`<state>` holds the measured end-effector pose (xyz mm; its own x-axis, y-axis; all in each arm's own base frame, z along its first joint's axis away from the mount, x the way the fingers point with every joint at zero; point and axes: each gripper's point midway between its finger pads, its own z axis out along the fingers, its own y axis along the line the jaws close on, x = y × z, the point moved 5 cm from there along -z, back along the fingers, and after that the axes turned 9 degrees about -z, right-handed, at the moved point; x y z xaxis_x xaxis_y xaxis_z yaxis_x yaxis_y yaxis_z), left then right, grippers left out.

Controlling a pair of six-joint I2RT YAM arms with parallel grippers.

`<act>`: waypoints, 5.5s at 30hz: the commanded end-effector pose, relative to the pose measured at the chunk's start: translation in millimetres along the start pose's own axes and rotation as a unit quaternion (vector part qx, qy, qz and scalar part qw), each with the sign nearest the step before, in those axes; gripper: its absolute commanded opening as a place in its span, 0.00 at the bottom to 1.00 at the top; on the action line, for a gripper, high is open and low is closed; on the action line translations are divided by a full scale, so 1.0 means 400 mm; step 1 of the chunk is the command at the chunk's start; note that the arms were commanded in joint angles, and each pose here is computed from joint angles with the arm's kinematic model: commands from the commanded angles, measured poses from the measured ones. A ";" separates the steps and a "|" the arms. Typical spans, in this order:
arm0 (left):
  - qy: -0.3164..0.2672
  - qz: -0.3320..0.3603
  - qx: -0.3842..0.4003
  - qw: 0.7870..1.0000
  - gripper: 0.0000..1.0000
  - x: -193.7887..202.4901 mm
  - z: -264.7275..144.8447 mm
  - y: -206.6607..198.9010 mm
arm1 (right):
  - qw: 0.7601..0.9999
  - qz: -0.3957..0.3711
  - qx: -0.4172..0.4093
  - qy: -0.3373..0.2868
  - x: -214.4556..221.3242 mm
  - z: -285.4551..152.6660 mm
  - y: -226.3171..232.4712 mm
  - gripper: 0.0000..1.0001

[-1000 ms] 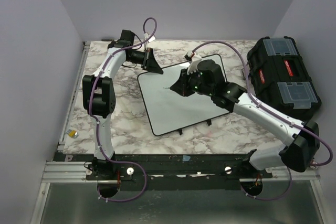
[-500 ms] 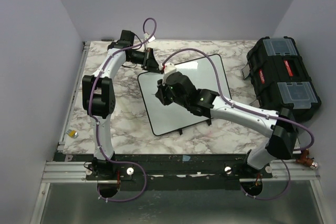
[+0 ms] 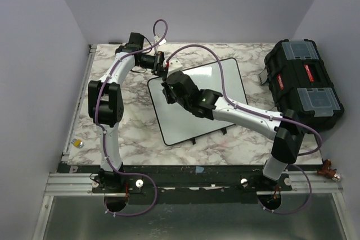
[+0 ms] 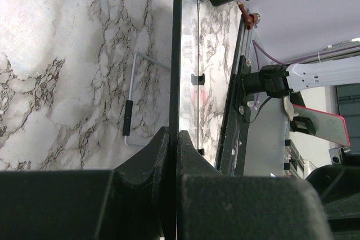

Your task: Write a sentence on the whiteboard

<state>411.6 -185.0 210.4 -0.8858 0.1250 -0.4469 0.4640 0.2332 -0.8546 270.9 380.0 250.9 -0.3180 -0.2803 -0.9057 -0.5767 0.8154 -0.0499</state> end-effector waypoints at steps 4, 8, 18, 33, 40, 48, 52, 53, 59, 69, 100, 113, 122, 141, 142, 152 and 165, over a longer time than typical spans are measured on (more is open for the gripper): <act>-0.012 0.062 -0.007 0.998 0.00 -0.028 0.002 -0.027 | 0.999 -0.006 0.043 -0.004 -0.027 0.035 -0.003 0.01; -0.013 0.066 -0.006 0.998 0.00 -0.027 0.001 -0.032 | 0.999 -0.006 0.050 0.000 -0.024 0.050 -0.002 0.01; -0.014 0.068 -0.004 0.998 0.00 -0.025 -0.002 -0.040 | 0.998 -0.008 0.056 0.024 0.019 0.060 -0.001 0.01; -0.018 0.067 -0.007 0.998 0.00 -0.030 -0.001 -0.038 | 0.997 0.006 0.032 0.065 0.098 0.014 -0.005 0.01; -0.019 0.067 -0.007 0.998 0.00 -0.029 -0.001 -0.039 | 0.997 0.053 0.012 0.052 0.047 -0.031 0.002 0.01; -0.020 0.066 -0.012 0.998 0.00 -0.030 0.000 -0.034 | 0.980 0.183 -0.072 -0.039 -0.188 -0.166 0.034 0.01; -0.020 0.062 -0.013 0.998 0.00 -0.031 0.001 -0.030 | 0.959 0.247 -0.110 -0.081 -0.304 -0.230 0.045 0.01; -0.020 0.061 -0.013 0.998 0.00 -0.031 0.002 -0.029 | 0.955 0.259 -0.118 -0.086 -0.321 -0.238 0.049 0.01; -0.021 0.059 -0.016 0.998 0.00 -0.032 0.002 -0.024 | 0.934 0.306 -0.154 -0.099 -0.388 -0.262 0.069 0.01; -0.021 0.058 -0.017 0.998 0.00 -0.031 0.005 -0.023 | 0.913 0.354 -0.178 -0.098 -0.427 -0.249 0.058 0.01; -0.024 0.056 -0.029 0.998 0.00 -0.034 0.004 -0.016 | 0.968 0.242 -0.063 0.007 -0.071 -0.036 -0.075 0.01; -0.024 0.057 -0.031 0.998 0.00 -0.034 0.003 -0.017 | 0.979 0.201 -0.015 0.033 0.000 0.009 -0.055 0.01; -0.024 0.056 -0.031 0.998 0.00 -0.033 0.003 -0.017 | 0.981 0.190 -0.002 0.042 0.026 0.040 -0.055 0.01; -0.024 0.058 -0.031 0.998 0.00 -0.035 0.002 -0.018 | 0.981 0.187 -0.002 0.056 0.060 0.061 -0.045 0.01; -0.024 0.058 -0.031 0.998 0.00 -0.035 0.003 -0.018 | 0.981 0.186 0.001 0.056 0.061 0.061 -0.048 0.01; -0.024 0.058 -0.031 0.998 0.00 -0.034 0.003 -0.018 | 0.983 0.168 0.044 0.066 0.094 0.055 -0.081 0.01; -0.024 0.058 -0.032 0.998 0.00 -0.034 0.003 -0.017 | 0.983 0.151 0.080 0.065 0.091 0.036 -0.113 0.01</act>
<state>414.7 -187.0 209.5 -0.8939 0.1029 -0.4362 0.4478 0.2455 -0.8598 295.9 360.8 229.4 -0.5467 -0.0049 -0.8373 -0.3710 0.8979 0.2370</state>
